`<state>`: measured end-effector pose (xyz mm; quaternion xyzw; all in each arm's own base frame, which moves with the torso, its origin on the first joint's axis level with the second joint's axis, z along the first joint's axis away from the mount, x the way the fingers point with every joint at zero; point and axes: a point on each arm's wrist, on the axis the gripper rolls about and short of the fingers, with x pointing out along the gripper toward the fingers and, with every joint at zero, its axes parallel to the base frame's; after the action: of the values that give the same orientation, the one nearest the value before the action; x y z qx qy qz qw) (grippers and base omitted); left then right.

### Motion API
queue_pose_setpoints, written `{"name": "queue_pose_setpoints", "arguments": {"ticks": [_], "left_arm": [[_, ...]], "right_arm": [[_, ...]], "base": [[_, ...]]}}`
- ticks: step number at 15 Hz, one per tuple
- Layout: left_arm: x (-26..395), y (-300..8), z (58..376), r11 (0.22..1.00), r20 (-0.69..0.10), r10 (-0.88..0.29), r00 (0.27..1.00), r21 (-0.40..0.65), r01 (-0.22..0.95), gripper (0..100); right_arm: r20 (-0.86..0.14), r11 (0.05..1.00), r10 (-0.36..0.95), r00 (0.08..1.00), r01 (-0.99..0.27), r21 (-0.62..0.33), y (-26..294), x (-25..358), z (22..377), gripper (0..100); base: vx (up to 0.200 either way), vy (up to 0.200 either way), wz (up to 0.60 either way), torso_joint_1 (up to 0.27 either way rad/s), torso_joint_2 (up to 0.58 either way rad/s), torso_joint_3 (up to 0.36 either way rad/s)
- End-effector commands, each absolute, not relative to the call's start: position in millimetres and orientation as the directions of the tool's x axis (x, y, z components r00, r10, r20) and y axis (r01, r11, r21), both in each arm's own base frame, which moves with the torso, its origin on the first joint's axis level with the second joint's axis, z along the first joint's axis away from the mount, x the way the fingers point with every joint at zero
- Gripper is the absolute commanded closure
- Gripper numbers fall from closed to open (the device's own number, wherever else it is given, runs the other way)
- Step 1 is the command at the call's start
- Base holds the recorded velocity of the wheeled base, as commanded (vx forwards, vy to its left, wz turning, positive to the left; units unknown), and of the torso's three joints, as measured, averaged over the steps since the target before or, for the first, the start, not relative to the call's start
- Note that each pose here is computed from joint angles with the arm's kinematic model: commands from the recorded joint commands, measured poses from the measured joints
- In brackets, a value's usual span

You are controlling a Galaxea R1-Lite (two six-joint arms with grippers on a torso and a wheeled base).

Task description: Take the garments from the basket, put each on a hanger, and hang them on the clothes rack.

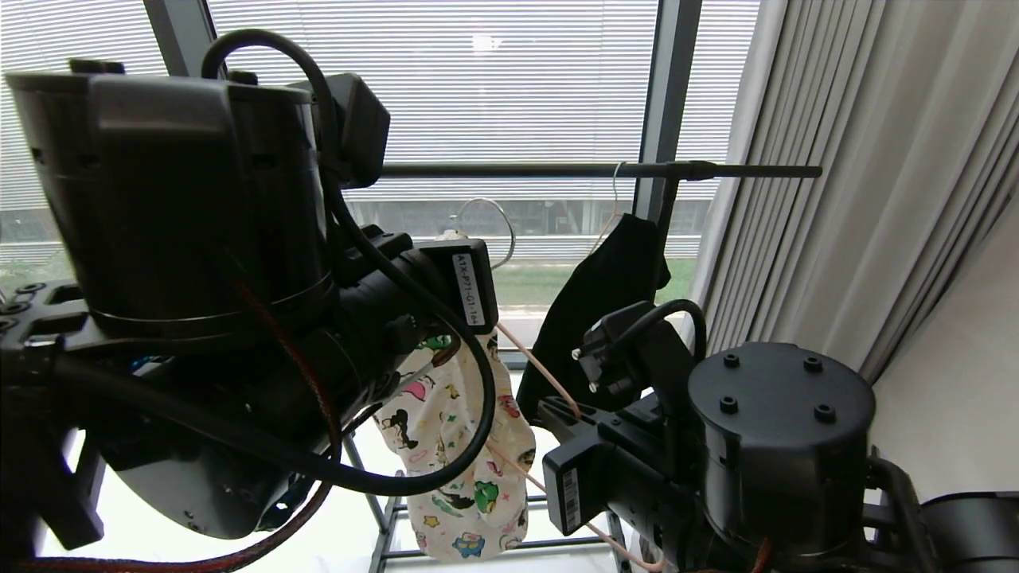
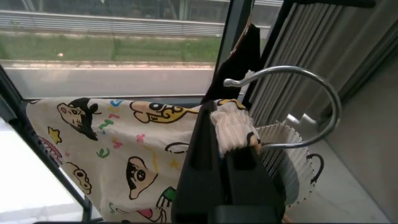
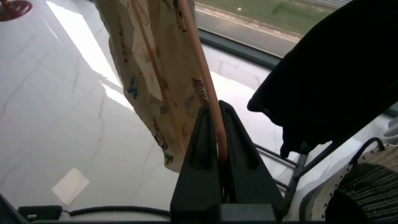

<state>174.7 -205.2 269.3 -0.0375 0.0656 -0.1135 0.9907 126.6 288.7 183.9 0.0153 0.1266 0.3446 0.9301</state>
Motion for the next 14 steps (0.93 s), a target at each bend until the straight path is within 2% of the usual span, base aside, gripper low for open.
{"name": "queue_pose_setpoints", "arguments": {"ticks": [1,4,6,12,14], "left_arm": [[174.2,-200.3,270.9,0.973,-0.117,-0.221,0.968,-0.092,0.211,100],[193.6,-177.7,266.9,0.993,-0.126,-0.111,0.986,-0.06,0.104,100],[194.8,-172.1,270.2,0.994,-0.117,-0.095,0.989,-0.064,0.088,100],[172.2,-194.5,270.1,0.972,-0.119,-0.233,0.965,-0.067,0.226,100],[169.6,-195.6,270.4,0.969,-0.118,-0.245,0.962,-0.068,0.238,100]], "right_arm": [[-0.232,0.773,0.631,0.74,-0.624,0.112,291.9,133.2,180.6,100],[-0.214,0.79,0.612,0.761,-0.602,0.116,284.7,139.7,186.9,100],[-0.213,0.79,0.612,0.761,-0.602,0.117,284.5,139.6,187.4,100],[-0.176,0.783,0.622,0.763,-0.614,0.105,286.0,139.2,191.1,100],[-0.174,0.786,0.618,0.767,-0.609,0.106,285.1,140.5,191.8,100]], "base": [[0.0,0.0,0.0,0.0,0.0,0.0],[0.0,0.0,0.0,0.0,0.0,0.0],[0.0,0.0,0.0,0.0,0.0,0.0],[0.0,0.0,0.0,0.0,0.0,0.0],[0.0,0.0,0.0,0.0,0.0,0.0]]}}
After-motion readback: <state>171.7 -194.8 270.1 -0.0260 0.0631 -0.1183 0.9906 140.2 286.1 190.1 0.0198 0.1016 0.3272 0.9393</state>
